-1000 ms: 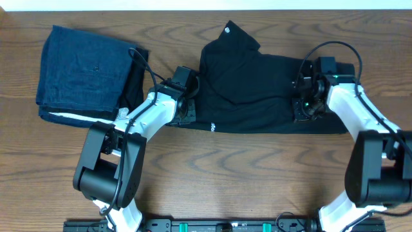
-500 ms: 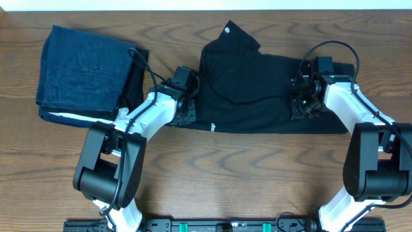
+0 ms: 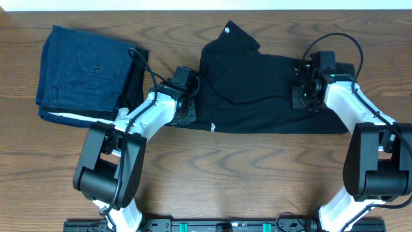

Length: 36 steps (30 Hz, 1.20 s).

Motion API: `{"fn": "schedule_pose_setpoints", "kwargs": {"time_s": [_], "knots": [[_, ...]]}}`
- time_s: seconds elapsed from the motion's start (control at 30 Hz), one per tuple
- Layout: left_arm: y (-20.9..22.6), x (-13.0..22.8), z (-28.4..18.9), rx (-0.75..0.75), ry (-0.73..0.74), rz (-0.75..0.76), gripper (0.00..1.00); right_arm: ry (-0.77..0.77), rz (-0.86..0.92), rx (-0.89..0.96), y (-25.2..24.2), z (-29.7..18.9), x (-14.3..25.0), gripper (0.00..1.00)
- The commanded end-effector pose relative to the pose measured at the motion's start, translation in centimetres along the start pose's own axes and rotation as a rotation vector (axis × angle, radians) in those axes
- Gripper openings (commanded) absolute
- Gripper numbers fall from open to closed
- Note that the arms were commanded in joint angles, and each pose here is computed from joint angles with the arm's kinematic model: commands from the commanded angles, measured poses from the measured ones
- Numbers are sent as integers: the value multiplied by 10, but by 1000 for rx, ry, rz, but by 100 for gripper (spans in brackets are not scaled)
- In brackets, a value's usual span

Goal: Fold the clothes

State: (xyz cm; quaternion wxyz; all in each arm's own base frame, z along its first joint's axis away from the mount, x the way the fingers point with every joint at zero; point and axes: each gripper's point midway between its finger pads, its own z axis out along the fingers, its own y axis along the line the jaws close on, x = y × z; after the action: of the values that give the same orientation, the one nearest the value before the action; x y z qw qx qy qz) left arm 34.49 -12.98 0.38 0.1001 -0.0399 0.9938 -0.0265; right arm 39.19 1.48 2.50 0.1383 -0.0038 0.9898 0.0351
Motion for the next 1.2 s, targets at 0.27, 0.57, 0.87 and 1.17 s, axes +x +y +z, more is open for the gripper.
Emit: {"fn": "schedule_pose_setpoints", "kwargs": {"time_s": [0.27, 0.57, 0.87, 1.17], "knots": [[4, 3, 4, -12, 13, 1, 22, 160, 69, -150, 26, -30, 25, 2], [4, 3, 4, -12, 13, 1, 22, 113, 101, -51, 6, 12, 46, 1], [4, 3, 4, -12, 14, 1, 22, 37, 94, -29, 1, 18, 33, 1], [4, 3, 4, -12, 14, 1, 22, -42, 88, 13, -7, 18, 14, 6]]}}
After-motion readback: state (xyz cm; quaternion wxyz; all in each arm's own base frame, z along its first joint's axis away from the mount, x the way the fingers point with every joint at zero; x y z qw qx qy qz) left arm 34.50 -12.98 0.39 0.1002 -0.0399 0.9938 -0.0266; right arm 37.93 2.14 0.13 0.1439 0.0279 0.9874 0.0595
